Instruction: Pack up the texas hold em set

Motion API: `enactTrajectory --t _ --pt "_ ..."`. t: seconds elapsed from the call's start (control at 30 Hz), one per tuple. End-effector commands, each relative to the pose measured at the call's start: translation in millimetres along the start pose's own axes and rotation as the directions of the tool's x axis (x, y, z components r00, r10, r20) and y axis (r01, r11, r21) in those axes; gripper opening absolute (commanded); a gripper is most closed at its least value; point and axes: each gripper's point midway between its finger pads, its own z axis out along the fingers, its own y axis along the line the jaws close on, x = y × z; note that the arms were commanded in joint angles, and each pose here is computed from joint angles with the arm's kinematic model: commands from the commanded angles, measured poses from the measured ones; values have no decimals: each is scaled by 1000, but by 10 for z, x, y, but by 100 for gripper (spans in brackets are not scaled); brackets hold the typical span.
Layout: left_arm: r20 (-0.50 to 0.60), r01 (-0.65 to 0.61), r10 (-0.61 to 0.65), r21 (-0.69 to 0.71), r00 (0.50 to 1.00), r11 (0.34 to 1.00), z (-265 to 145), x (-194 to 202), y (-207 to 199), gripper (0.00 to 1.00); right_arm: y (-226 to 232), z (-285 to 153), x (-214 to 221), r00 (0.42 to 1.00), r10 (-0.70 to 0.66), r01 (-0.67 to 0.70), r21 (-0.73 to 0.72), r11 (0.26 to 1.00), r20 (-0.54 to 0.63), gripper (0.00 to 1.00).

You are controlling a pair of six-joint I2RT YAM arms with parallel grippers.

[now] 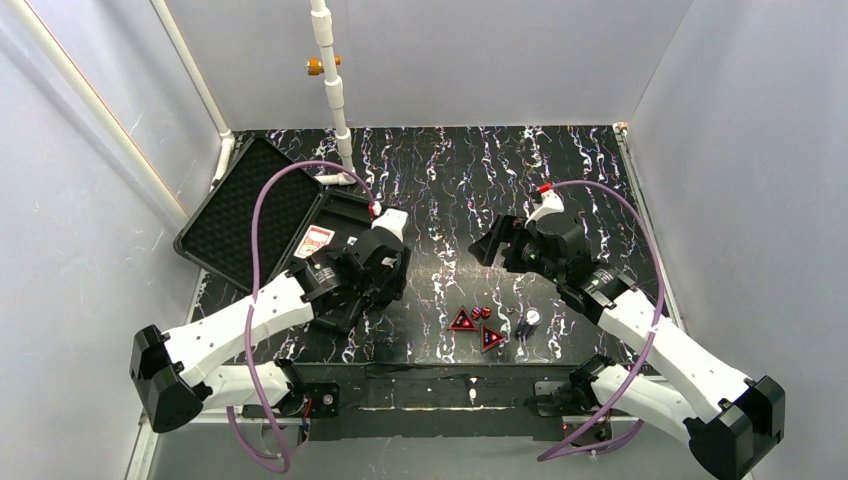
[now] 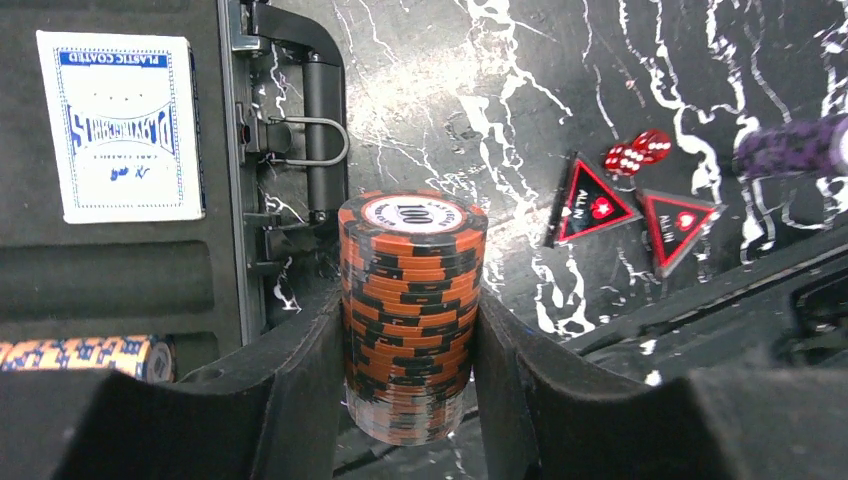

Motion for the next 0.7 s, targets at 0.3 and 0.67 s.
enactTrajectory --t 0.3,0.67 --pt "244 431 -383 -188 891 883 -580 -292 531 0 -252 203 -168 990 -112 100 123 987 91 98" --pt "302 628 -561 -509 771 589 -557 -78 1182 0 -541 618 58 975 -191 173 146 974 117 98"
